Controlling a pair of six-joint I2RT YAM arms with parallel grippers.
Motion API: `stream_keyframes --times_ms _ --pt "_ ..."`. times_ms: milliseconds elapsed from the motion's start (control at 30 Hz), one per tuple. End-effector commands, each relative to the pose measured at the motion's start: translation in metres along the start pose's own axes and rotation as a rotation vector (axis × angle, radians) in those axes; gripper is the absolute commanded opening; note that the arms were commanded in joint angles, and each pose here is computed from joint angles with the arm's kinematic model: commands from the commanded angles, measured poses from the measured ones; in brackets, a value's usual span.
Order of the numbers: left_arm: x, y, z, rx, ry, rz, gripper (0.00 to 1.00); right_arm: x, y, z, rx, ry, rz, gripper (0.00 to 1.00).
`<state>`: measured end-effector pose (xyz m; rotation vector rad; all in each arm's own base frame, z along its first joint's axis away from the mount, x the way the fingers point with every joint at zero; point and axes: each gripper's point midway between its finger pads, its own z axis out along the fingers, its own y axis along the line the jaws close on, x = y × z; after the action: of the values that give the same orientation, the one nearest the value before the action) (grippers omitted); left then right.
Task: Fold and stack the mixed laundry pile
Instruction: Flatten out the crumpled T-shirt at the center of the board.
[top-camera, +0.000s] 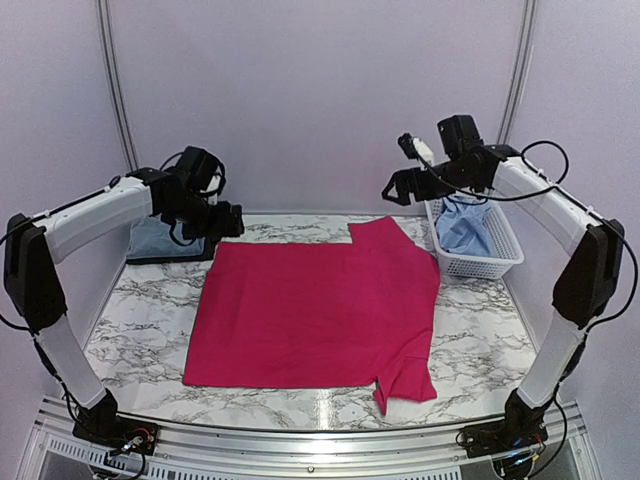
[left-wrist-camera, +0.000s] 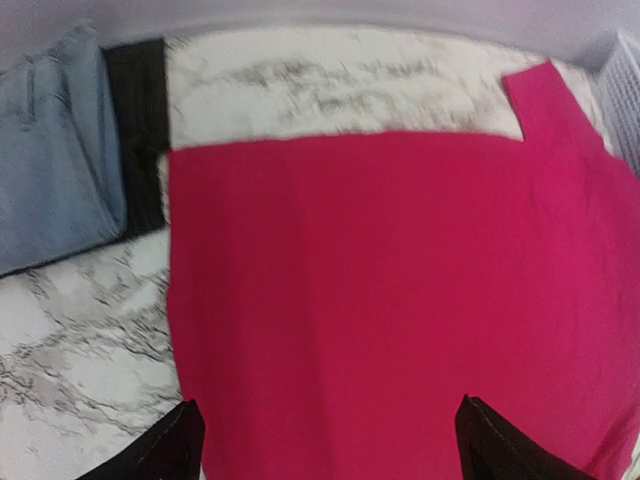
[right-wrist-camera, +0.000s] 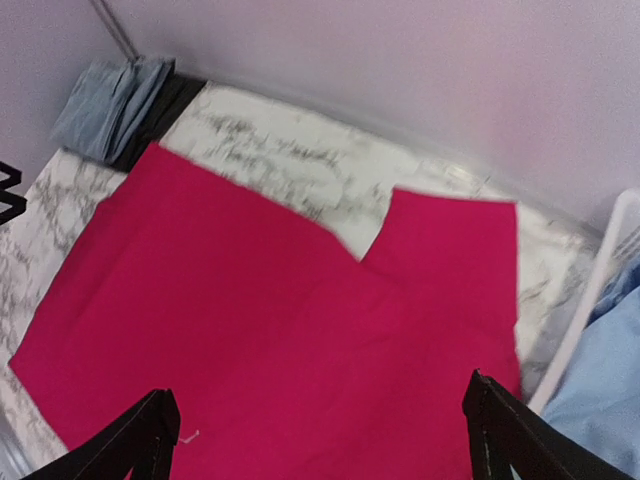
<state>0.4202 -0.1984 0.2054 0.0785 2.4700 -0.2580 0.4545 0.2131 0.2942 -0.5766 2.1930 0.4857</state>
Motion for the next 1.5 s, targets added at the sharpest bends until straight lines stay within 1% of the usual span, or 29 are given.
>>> stream_keyframes --times_ms 0,133,233,267,333,433,500,600,733,867,967,1000,1033,1100,1133,1267,1333,1400,1467 --pt "0.075 -0.013 0.017 0.044 0.170 0.047 0.86 0.064 0.037 0.013 -0.139 0.123 0.116 0.94" --pt "0.108 -0.002 0.031 0.029 0.234 0.011 0.78 0.108 0.044 0.007 -0.150 0.214 0.164 0.92" --pt "0.123 -0.015 0.033 0.096 0.272 0.028 0.74 0.128 0.045 -0.012 -0.118 0.251 0.219 0.89" --pt "0.126 -0.020 0.034 0.106 0.275 0.059 0.73 0.136 0.046 -0.020 -0.110 0.266 0.245 0.86" --pt "0.130 -0.028 0.036 0.108 0.276 0.112 0.71 0.160 0.047 -0.030 -0.093 0.304 0.327 0.77" --pt "0.126 -0.031 0.043 0.100 0.274 0.134 0.66 0.201 0.048 -0.042 -0.058 0.352 0.417 0.70" --pt "0.116 -0.030 0.052 0.066 0.253 0.147 0.65 0.214 0.049 -0.040 -0.060 0.349 0.454 0.65" --pt "0.098 -0.025 0.074 0.009 0.235 0.161 0.63 0.225 0.048 -0.033 -0.061 0.353 0.472 0.64" --pt "0.096 -0.006 0.102 -0.025 0.275 0.112 0.59 0.221 0.045 -0.026 -0.052 0.361 0.459 0.63" --pt "0.106 0.015 0.117 -0.063 0.320 0.124 0.59 0.223 0.048 -0.033 -0.052 0.387 0.460 0.63" --pt "0.119 0.039 0.125 -0.106 0.363 0.112 0.59 0.245 0.060 -0.048 -0.060 0.450 0.482 0.60" --pt "0.123 0.049 0.127 -0.124 0.376 0.102 0.59 0.256 0.066 -0.053 -0.060 0.478 0.497 0.57" --pt "0.124 0.056 0.127 -0.138 0.379 0.096 0.59 0.264 0.072 -0.058 -0.059 0.493 0.519 0.54" --pt "0.122 0.067 0.127 -0.165 0.375 0.091 0.59 0.281 0.078 -0.064 -0.038 0.520 0.541 0.53" --pt "0.121 0.072 0.126 -0.178 0.372 0.088 0.59 0.289 0.077 -0.067 -0.014 0.529 0.548 0.52" --pt "0.118 0.094 0.125 -0.217 0.376 0.043 0.59 0.323 0.066 -0.067 0.081 0.570 0.583 0.42" --pt "0.117 0.104 0.125 -0.243 0.380 0.028 0.58 0.335 0.065 -0.067 0.111 0.593 0.583 0.40" --pt "0.115 0.109 0.125 -0.249 0.384 0.017 0.58 0.345 0.069 -0.067 0.117 0.608 0.589 0.38" --pt "0.112 0.103 0.124 -0.223 0.384 0.019 0.57 0.352 0.074 -0.063 0.117 0.617 0.593 0.34"
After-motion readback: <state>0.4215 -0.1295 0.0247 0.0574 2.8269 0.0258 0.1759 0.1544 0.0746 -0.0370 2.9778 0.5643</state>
